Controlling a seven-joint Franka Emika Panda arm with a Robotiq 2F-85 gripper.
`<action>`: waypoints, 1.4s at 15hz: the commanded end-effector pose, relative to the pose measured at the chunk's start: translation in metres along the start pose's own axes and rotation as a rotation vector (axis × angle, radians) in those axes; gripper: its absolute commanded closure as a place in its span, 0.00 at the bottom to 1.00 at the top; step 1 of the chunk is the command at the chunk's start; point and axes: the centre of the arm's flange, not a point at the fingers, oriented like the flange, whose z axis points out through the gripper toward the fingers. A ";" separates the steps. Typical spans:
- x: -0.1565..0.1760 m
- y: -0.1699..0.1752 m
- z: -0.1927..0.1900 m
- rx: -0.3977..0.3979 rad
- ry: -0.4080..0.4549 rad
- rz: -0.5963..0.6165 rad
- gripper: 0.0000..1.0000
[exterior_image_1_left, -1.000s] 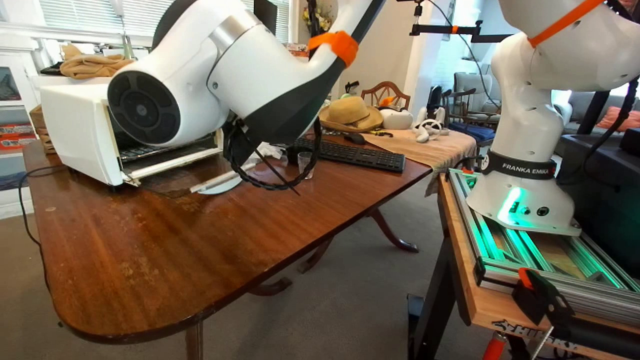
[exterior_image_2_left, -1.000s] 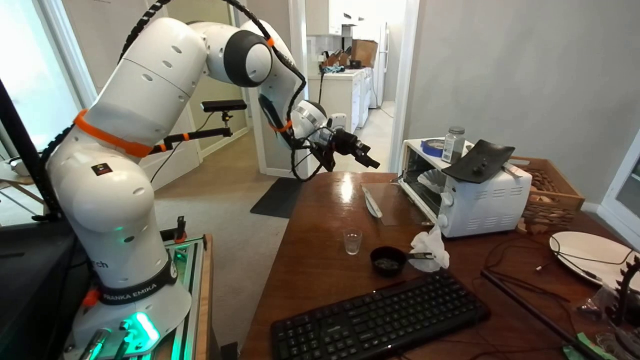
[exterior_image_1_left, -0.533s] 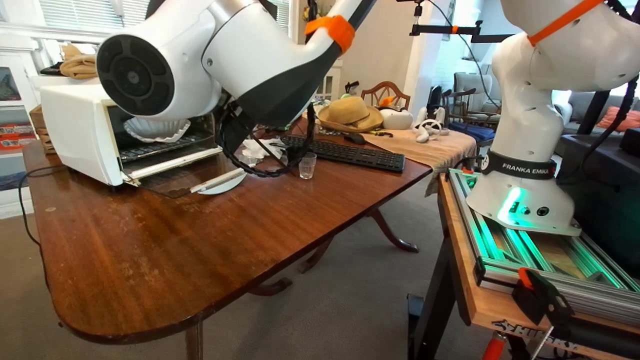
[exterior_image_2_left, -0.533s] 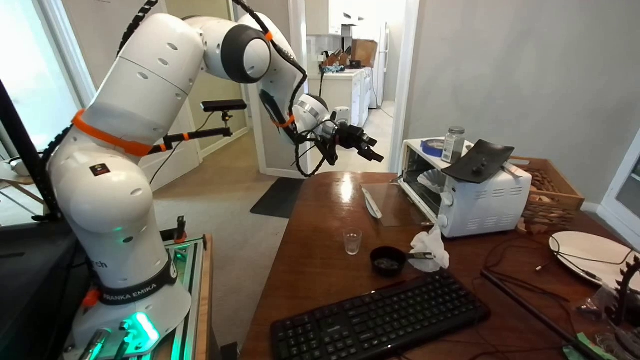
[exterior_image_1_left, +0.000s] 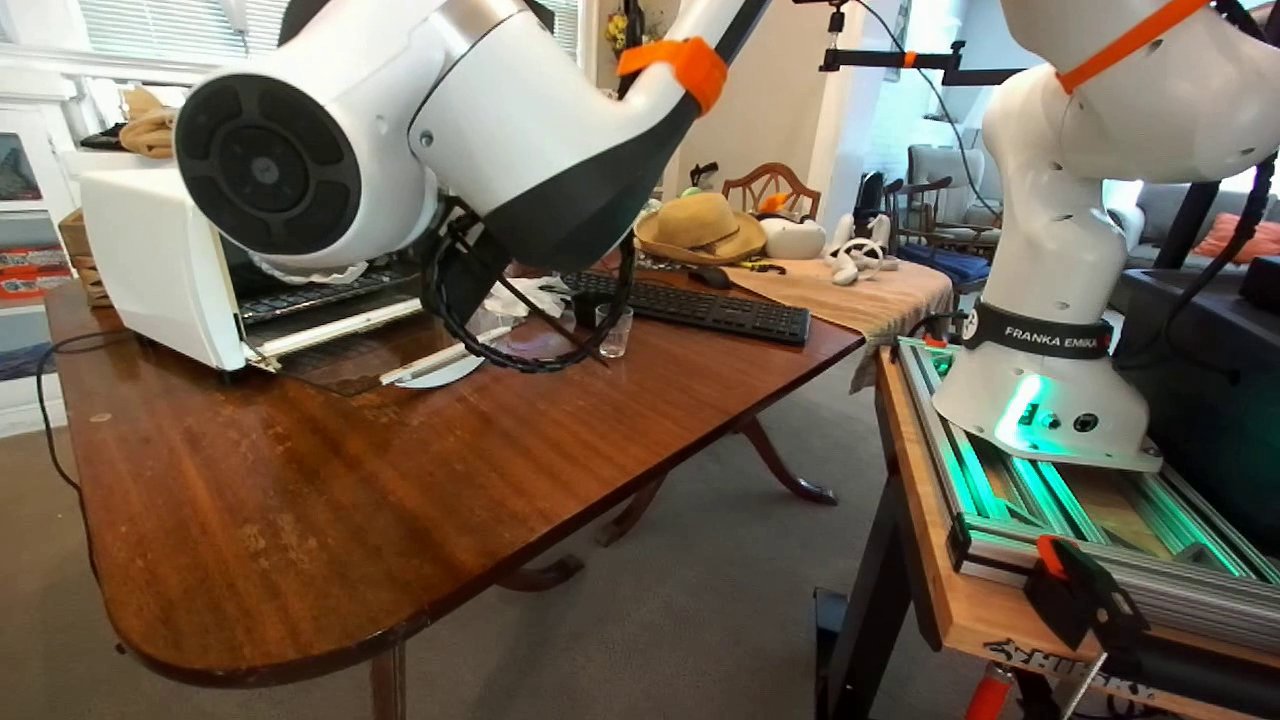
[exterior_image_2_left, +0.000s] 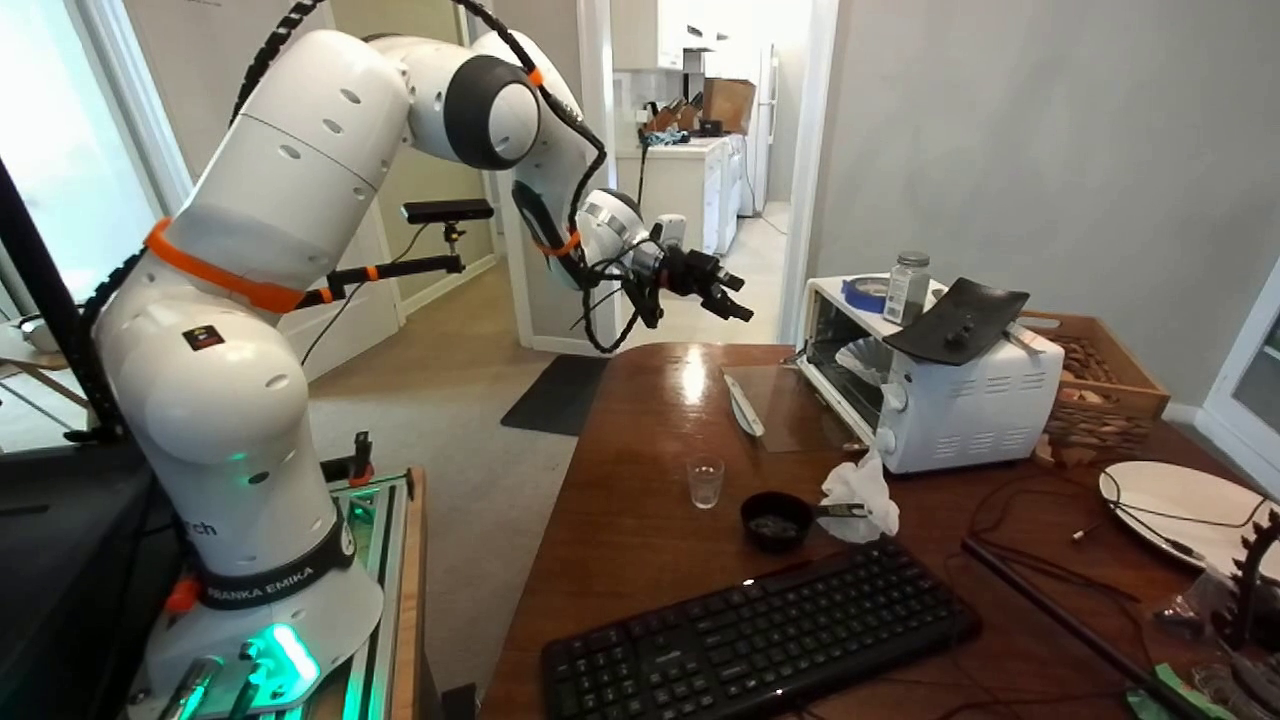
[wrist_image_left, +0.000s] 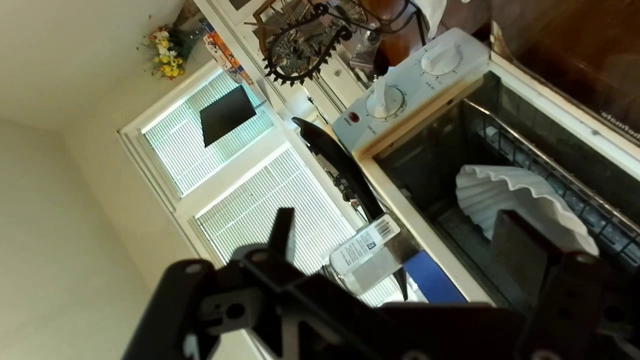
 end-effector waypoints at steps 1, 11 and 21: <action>0.000 0.000 0.001 -0.002 -0.001 0.001 0.00; 0.001 -0.058 -0.044 0.386 0.176 -0.011 0.00; -0.033 -0.111 -0.057 0.554 0.121 0.047 0.00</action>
